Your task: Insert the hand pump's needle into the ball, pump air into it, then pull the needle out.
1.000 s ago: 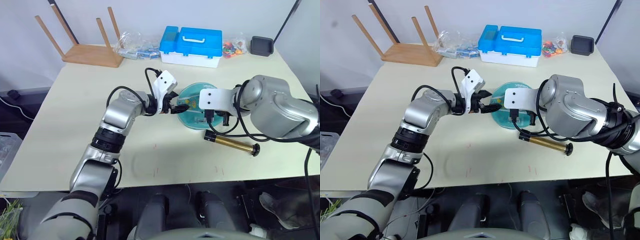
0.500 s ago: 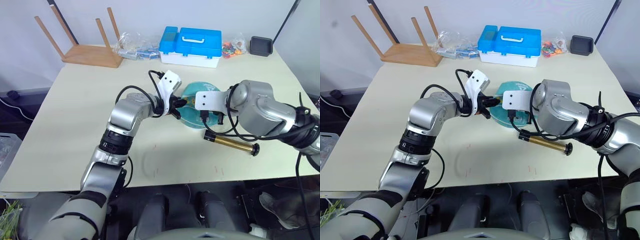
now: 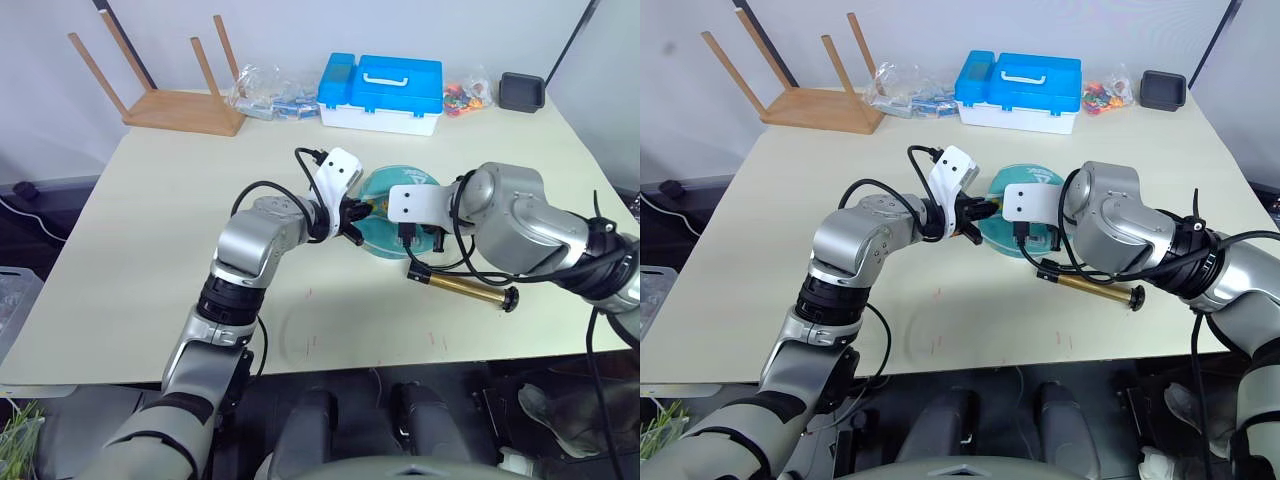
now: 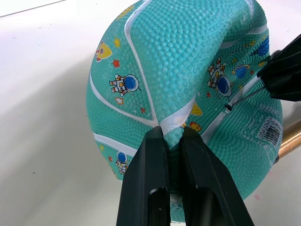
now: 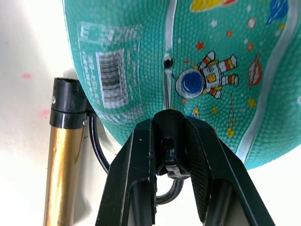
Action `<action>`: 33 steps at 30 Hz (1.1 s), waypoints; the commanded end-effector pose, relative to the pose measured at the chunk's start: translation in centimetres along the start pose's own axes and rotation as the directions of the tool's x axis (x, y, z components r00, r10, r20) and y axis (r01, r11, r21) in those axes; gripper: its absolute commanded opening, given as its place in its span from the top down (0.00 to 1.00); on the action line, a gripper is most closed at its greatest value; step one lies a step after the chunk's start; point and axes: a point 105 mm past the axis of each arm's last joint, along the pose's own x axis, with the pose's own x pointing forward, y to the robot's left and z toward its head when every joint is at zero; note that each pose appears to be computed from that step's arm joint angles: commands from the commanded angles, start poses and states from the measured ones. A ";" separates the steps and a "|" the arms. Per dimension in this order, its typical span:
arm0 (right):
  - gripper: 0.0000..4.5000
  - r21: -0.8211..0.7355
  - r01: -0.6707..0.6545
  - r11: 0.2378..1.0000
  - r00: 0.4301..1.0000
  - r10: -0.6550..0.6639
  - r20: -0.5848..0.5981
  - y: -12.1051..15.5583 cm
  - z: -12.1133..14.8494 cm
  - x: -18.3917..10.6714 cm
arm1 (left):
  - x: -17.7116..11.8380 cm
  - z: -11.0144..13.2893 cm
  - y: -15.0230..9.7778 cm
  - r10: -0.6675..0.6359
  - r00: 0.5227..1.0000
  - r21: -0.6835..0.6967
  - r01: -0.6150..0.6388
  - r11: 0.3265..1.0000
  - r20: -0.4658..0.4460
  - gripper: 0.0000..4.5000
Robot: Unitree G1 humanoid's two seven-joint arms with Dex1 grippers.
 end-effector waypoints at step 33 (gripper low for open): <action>0.91 -0.057 0.039 0.998 0.997 -0.035 0.067 -2.0 1.5 -0.8 | -0.7 -0.5 -0.2 0.012 1.000 0.034 -0.012 0.999 0.005 1.00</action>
